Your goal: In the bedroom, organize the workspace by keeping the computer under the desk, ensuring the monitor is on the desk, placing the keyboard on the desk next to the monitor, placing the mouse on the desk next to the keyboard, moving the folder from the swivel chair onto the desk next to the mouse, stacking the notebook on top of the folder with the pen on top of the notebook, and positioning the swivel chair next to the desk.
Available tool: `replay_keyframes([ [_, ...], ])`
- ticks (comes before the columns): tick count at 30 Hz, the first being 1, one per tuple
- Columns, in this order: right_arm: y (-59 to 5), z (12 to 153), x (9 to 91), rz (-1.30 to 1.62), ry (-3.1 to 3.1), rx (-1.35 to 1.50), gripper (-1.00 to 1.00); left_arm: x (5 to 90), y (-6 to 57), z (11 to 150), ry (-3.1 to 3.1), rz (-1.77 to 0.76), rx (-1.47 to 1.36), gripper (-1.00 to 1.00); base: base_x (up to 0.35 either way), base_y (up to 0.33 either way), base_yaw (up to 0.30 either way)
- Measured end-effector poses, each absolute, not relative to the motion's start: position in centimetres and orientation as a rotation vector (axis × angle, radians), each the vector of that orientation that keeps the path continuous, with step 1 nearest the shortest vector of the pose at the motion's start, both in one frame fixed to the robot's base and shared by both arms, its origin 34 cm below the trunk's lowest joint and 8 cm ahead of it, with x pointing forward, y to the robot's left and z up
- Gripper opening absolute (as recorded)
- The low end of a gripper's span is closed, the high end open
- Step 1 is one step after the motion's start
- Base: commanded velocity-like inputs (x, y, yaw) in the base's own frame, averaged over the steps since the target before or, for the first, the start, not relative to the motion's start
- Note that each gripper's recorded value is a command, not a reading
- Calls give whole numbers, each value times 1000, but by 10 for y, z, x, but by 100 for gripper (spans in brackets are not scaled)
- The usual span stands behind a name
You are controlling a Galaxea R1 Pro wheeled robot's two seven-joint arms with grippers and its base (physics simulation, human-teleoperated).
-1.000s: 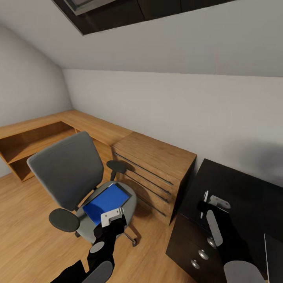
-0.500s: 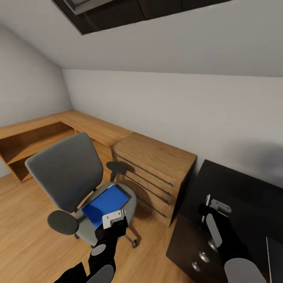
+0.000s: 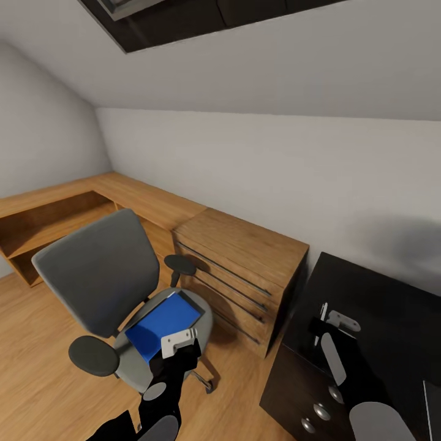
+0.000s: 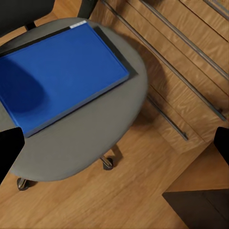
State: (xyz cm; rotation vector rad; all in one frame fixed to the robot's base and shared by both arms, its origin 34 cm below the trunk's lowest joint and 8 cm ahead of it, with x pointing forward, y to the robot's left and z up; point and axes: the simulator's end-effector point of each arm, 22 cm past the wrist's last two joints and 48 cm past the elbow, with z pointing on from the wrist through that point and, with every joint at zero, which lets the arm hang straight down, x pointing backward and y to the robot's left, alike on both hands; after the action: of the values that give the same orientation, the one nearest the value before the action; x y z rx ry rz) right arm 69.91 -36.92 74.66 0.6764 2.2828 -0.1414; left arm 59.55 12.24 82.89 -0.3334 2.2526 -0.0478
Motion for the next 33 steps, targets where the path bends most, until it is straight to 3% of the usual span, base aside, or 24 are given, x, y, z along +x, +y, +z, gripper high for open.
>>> replay_keyframes([
  [3,-369,747,699,-142,2282,677,-100,595,122,829,2253,-47,-333,100,0,0,0],
  [4,-369,747,699,-142,2282,677,100,595,122,829,2253,-47,-333,100,0,0,0],
  [33,-369,808,728,-114,2143,667,100,595,123,829,2252,-47,-334,100,0,0,14],
])
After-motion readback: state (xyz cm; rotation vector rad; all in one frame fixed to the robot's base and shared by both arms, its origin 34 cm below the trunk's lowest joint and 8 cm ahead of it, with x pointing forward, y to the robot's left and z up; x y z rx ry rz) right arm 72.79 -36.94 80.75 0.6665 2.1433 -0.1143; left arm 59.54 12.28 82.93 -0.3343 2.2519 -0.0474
